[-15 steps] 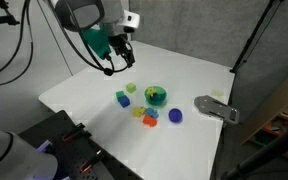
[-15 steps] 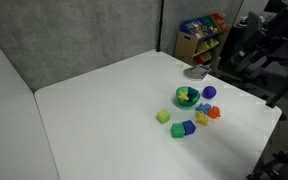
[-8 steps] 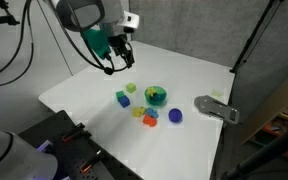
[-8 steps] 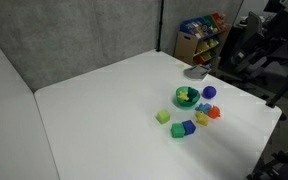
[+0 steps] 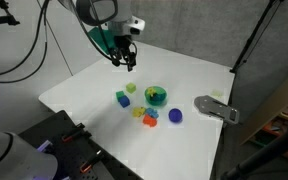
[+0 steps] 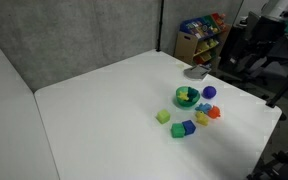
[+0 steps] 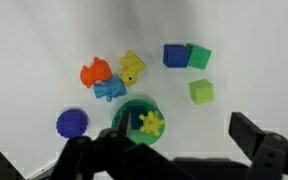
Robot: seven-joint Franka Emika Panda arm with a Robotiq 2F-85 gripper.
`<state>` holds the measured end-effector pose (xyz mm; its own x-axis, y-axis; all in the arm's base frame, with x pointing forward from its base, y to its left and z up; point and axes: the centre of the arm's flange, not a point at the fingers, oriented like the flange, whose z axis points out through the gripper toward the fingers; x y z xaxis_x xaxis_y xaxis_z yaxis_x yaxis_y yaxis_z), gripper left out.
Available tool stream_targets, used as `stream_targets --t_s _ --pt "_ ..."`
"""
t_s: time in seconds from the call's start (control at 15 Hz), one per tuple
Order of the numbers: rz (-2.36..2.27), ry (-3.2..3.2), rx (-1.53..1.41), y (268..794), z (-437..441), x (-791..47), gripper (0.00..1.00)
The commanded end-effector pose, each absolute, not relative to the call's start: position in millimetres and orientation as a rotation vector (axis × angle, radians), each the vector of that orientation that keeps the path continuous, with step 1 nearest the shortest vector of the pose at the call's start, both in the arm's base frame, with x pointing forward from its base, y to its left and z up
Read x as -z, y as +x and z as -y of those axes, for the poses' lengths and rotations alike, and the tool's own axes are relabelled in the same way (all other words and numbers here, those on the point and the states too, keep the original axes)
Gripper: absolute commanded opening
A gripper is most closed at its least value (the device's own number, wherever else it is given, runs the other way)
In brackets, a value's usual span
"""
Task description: Put the yellow object inside the bowl
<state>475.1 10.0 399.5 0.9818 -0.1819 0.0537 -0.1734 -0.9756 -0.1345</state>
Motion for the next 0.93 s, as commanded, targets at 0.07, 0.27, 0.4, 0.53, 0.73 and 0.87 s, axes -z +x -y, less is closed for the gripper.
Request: stream_targets --t_s 0.07,0.27,0.4,0.53,0.73,0.87 --pt "-0.355 -3.055 -0.053 511.4 -13.0 -372.8 1.00" --pt "-0.371 -3.082 -0.120 518.6 -18.1 -341.4 1.00" --pt "-0.372 -3.110 -0.139 520.1 -21.8 -321.2 1.00" --pt "-0.365 -3.136 -0.151 521.7 -22.5 -302.6 1.00" --pt "-0.370 -3.167 -0.119 524.1 -20.5 -277.2 1.00" --pt "-0.384 -3.188 -0.070 526.1 -20.5 -262.6 1.00"
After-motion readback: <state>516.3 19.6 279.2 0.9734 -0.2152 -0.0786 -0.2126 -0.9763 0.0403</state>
